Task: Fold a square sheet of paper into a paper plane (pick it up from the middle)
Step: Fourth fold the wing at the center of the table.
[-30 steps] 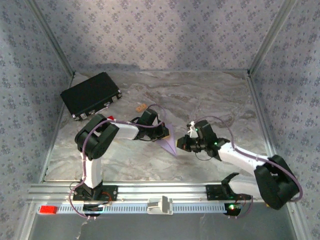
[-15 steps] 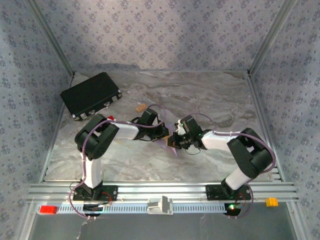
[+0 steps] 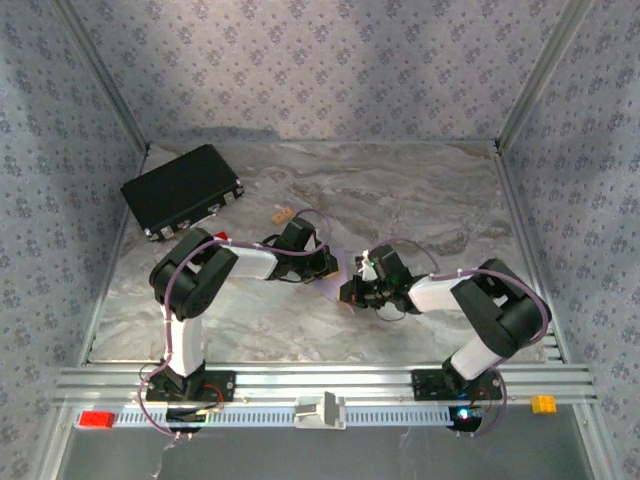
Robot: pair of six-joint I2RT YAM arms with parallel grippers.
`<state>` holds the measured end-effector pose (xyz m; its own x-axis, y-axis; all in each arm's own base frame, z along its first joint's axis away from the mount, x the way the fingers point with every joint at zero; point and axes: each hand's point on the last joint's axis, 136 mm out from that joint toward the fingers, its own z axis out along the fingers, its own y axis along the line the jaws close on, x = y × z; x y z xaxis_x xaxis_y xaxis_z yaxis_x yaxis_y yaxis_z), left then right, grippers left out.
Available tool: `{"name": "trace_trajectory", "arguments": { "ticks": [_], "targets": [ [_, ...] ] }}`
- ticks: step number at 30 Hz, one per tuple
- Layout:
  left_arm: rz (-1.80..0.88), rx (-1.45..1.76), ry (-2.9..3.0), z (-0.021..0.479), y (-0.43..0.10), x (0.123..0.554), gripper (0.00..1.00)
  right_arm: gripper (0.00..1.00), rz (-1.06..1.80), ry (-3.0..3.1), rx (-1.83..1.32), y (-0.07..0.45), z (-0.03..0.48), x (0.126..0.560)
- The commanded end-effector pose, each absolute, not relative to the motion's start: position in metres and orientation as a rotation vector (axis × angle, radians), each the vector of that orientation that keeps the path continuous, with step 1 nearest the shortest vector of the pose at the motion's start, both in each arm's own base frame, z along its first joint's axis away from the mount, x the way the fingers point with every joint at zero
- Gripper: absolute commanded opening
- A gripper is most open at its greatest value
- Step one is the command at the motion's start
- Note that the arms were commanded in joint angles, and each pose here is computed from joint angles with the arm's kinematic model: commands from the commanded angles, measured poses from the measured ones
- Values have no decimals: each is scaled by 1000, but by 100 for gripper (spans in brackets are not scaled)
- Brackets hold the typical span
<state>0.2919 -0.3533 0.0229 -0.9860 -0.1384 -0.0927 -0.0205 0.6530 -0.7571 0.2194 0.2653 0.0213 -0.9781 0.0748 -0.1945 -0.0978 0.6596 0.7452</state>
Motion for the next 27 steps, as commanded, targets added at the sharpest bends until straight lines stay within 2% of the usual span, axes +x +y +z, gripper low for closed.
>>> {"name": "trace_trajectory", "arguments": {
  "ticks": [1,15,18,24,27],
  "targets": [
    [-1129,-205,2775,4,-332,291,1,1,1162,2793,24,249,2,190],
    [-1130,-228,2777,1,-330,291,1,2,1063,2864,15,215,-7,147],
    [-1144,-219,2773,3,-332,290,1,2,1093,2820,1,221,11,154],
    [-1149,-198,2759,8,-334,290,2,2,1164,2631,-82,239,79,187],
    [-1147,-195,2760,8,-334,290,1,2,1183,2583,-101,247,93,205]
  ]
}}
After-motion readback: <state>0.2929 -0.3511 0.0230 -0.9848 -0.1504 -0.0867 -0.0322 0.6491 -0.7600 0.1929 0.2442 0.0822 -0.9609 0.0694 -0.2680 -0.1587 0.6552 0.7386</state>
